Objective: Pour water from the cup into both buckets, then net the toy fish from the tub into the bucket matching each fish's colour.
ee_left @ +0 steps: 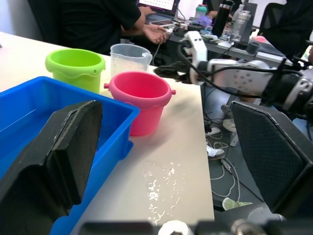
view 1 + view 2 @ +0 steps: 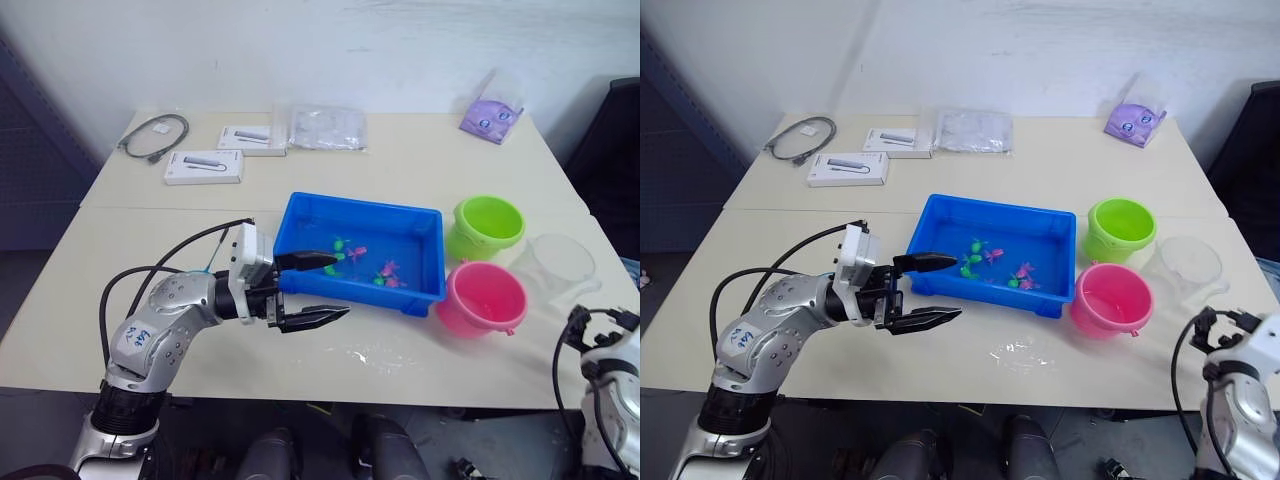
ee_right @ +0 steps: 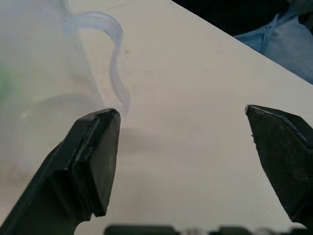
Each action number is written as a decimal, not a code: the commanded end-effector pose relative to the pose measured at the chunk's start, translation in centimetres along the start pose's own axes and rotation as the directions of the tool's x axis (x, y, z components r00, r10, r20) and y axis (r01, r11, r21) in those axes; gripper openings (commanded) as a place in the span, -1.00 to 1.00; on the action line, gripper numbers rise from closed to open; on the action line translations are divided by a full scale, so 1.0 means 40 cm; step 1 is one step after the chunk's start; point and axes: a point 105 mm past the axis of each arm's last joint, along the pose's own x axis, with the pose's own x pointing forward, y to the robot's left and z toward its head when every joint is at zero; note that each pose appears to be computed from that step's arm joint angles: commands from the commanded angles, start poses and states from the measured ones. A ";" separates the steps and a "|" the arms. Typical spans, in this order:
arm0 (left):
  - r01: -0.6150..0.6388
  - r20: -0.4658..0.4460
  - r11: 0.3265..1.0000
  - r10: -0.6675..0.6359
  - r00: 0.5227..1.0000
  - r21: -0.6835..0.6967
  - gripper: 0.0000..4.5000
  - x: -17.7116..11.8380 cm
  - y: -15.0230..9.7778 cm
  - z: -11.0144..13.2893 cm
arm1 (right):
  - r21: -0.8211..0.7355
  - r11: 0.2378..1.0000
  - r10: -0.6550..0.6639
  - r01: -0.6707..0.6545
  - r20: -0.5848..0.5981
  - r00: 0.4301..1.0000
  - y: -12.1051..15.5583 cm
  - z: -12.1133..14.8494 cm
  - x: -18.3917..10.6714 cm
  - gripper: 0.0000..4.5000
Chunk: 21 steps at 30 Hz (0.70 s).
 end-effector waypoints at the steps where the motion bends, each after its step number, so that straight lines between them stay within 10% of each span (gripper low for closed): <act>1: -0.017 0.010 1.000 0.016 1.000 0.026 1.00 -0.020 -0.005 0.013 | 0.004 1.000 0.021 -0.021 0.039 0.999 -0.050 0.048 -0.050 0.98; 6: -0.123 -0.013 0.991 0.124 0.992 0.052 1.00 -0.077 0.029 0.006 | -0.152 0.963 0.247 -0.221 0.181 0.952 -0.036 0.156 -0.140 0.98; 13: -0.375 -0.033 0.914 0.384 0.923 0.152 1.00 -0.218 0.098 0.020 | -0.343 0.746 0.663 -0.571 0.297 0.687 0.123 0.347 -0.205 0.98; 16: -0.603 0.024 0.788 0.606 0.795 0.126 1.00 -0.328 0.148 0.024 | -0.464 0.536 0.842 -0.705 0.232 0.488 0.247 0.374 -0.230 0.98; 21: -0.881 -0.006 0.411 0.907 0.422 0.236 1.00 -0.574 0.143 -0.039 | -0.554 0.255 0.964 -0.793 0.207 0.166 0.417 0.375 -0.304 0.98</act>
